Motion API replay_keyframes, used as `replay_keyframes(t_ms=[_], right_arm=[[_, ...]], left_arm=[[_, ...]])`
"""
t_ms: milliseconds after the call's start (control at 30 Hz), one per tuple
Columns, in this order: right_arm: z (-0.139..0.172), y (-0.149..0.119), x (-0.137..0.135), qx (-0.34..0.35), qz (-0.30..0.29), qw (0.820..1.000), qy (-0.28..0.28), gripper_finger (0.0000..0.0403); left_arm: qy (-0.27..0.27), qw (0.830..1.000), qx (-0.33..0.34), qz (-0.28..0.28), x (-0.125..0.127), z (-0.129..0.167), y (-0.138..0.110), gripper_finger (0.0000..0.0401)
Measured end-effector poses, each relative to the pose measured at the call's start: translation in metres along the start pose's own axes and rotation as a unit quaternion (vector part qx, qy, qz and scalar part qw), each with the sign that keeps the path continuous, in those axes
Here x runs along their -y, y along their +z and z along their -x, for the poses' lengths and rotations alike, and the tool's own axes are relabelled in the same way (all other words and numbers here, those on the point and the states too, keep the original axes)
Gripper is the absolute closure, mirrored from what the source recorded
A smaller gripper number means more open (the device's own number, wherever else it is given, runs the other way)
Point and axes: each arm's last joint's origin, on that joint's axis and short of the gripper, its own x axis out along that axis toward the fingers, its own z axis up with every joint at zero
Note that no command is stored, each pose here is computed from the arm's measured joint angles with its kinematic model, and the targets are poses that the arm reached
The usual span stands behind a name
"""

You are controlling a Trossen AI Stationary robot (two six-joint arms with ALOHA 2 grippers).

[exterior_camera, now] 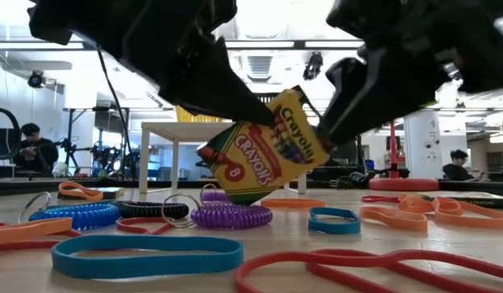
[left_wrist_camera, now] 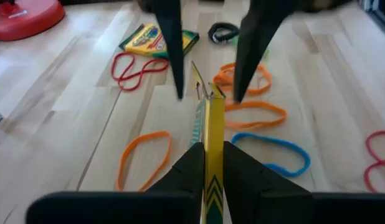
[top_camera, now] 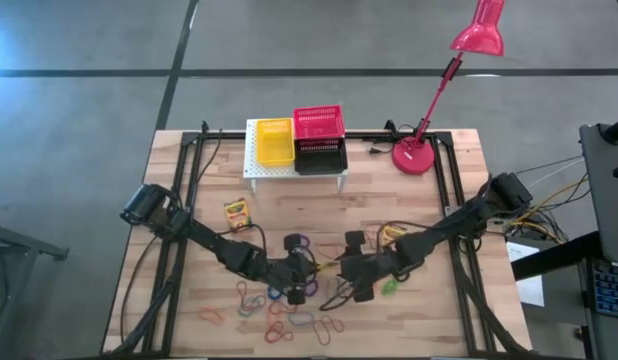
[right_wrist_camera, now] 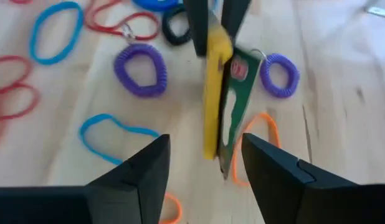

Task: Pick & Place Office Desk Supplies
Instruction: Put the yellow crayon box into the red bin on the shelf

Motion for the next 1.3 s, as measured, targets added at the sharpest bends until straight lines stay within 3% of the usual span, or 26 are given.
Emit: replay_keyframes(t_ms=[300,700,933,1133,1300], right_arm=[[-0.005,-0.012,-0.013,0.152,-0.022,0.988,0.007,0.0242],[-0.003,-0.008,-0.010,0.171,-0.047,0.984,-0.016,0.0378],[0.017,0.007,-0.004,0.182,-0.068,0.981,-0.026,0.0384],[0.069,0.038,0.038,0.189,-0.108,0.973,-0.073,0.0384],[0.121,0.072,0.111,0.183,-0.155,0.965,-0.109,0.0385]], left_arm=[[-0.003,1.000,0.012,0.007,0.001,0.001,0.011,0.0349],[-0.001,1.000,0.025,0.012,-0.008,0.020,0.030,0.0330],[0.019,1.000,-0.002,-0.017,-0.028,0.065,0.051,0.0284],[0.086,0.996,0.005,-0.020,-0.050,0.105,0.061,0.0278],[0.190,0.981,0.037,-0.031,-0.065,0.122,0.059,0.0279]])
